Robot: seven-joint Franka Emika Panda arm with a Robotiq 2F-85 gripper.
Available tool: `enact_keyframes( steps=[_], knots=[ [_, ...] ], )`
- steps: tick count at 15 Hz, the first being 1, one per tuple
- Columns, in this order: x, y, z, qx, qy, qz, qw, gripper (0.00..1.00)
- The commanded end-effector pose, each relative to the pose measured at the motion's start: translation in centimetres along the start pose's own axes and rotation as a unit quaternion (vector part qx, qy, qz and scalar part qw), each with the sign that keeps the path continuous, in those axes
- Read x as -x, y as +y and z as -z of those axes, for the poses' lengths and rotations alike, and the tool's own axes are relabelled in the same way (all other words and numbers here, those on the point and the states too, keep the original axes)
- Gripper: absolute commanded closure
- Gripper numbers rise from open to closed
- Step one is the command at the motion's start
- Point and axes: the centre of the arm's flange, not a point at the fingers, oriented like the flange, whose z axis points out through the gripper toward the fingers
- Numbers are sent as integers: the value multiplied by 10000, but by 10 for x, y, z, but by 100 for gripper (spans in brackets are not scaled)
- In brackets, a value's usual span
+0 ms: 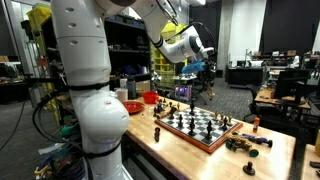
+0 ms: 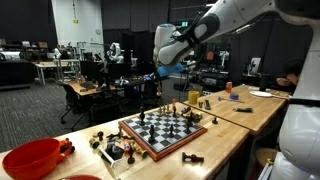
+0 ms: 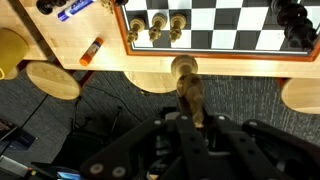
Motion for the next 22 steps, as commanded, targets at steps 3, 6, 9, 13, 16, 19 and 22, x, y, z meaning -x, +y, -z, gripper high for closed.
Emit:
enact_keyframes(
  steps=[3,6,9,13,16,19,22],
  knots=[
    [-68,9,-31,52,-597,-390,9974,96],
    [-86,20,-54,86,-899,-668,9937,96],
    [-98,31,-76,86,-1086,-893,9900,96],
    [-112,39,-100,11,-1212,-1120,9863,96],
    [-118,43,-113,-11,-1316,-1267,9832,96],
    [-121,49,-123,8,-1434,-1390,9798,96],
    [-119,56,-131,18,-1564,-1484,9765,96]
  ],
)
